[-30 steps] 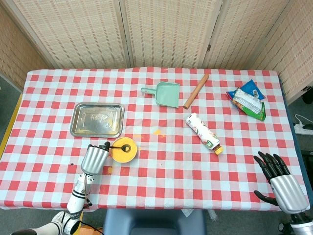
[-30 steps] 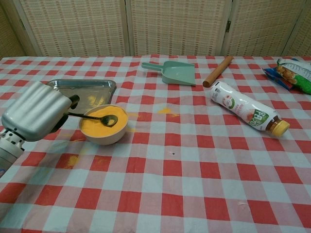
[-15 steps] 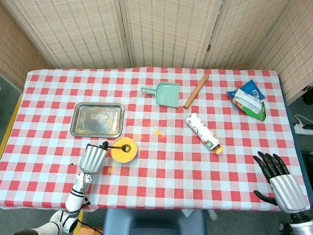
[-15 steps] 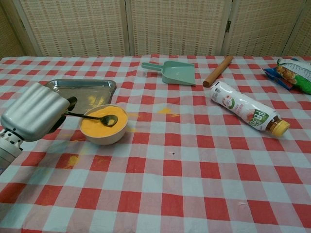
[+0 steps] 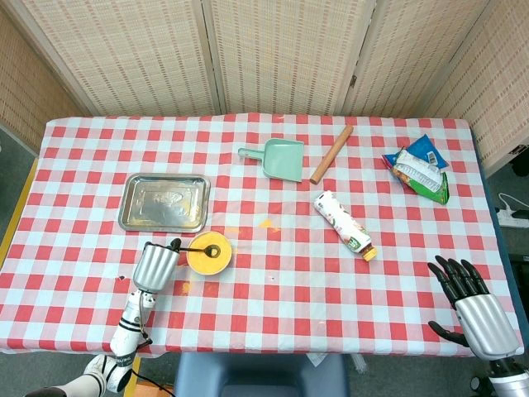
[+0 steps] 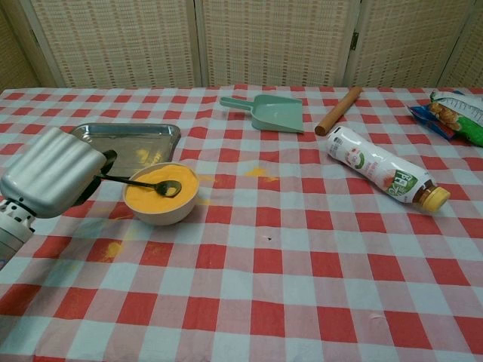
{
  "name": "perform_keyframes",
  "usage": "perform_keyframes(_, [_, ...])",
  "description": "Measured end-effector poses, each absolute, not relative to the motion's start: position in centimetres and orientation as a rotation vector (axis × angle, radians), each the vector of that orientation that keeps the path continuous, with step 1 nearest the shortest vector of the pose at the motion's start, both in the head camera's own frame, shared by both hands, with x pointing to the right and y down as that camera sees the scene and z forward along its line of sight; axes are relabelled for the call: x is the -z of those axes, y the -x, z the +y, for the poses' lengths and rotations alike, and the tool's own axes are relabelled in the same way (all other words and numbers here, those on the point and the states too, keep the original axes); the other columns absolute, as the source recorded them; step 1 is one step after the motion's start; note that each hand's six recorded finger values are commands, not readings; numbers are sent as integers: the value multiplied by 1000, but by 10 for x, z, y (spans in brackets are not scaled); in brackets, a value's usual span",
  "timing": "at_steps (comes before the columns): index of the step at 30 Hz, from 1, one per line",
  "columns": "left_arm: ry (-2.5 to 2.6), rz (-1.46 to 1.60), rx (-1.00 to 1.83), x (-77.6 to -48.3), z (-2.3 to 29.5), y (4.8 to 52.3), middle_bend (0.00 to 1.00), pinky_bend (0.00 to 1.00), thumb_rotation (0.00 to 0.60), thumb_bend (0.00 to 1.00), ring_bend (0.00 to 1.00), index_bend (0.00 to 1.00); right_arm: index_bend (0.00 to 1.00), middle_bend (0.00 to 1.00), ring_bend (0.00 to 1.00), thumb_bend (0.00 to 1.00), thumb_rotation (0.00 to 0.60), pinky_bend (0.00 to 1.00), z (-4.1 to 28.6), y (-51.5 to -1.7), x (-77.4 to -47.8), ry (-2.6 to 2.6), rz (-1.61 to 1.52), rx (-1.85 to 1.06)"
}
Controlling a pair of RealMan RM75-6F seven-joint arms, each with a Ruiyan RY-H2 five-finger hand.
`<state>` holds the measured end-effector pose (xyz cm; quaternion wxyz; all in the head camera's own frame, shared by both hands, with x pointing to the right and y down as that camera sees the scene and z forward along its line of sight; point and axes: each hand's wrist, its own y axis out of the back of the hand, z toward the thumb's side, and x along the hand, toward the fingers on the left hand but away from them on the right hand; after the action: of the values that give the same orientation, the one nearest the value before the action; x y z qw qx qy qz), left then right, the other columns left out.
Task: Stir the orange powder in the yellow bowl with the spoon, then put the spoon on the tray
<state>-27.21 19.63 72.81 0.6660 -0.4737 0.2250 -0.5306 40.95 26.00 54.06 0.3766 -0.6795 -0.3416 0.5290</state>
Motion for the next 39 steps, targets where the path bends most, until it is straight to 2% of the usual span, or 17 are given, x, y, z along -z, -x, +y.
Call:
perform_keyframes(8, [1076,512,1187,-726,198,270,1000,1000,600,442,1000,514,0,0,0,43,600,0,260,-410,-541,1735,-873,-1354])
perform_keyframes(19, [1080,505,1185,-727,200,271,1000,1000,600,442,1000,422,0,0,0,43,600,0,260,-411,-539,1731,-879,-1353])
perform_keyframes(28, [1094,527,1168,-726,200,270,1000,1000,600,442,1000,500,0,0,0,43,600,0,260,-411,-540,1729,-874,-1358])
perform_keyframes(39, [1098,552,1155,-724,200,273,1000,1000,600,443,1000,510,0,0,0,43,600,0,261,-411,-540,1725,-872,-1360])
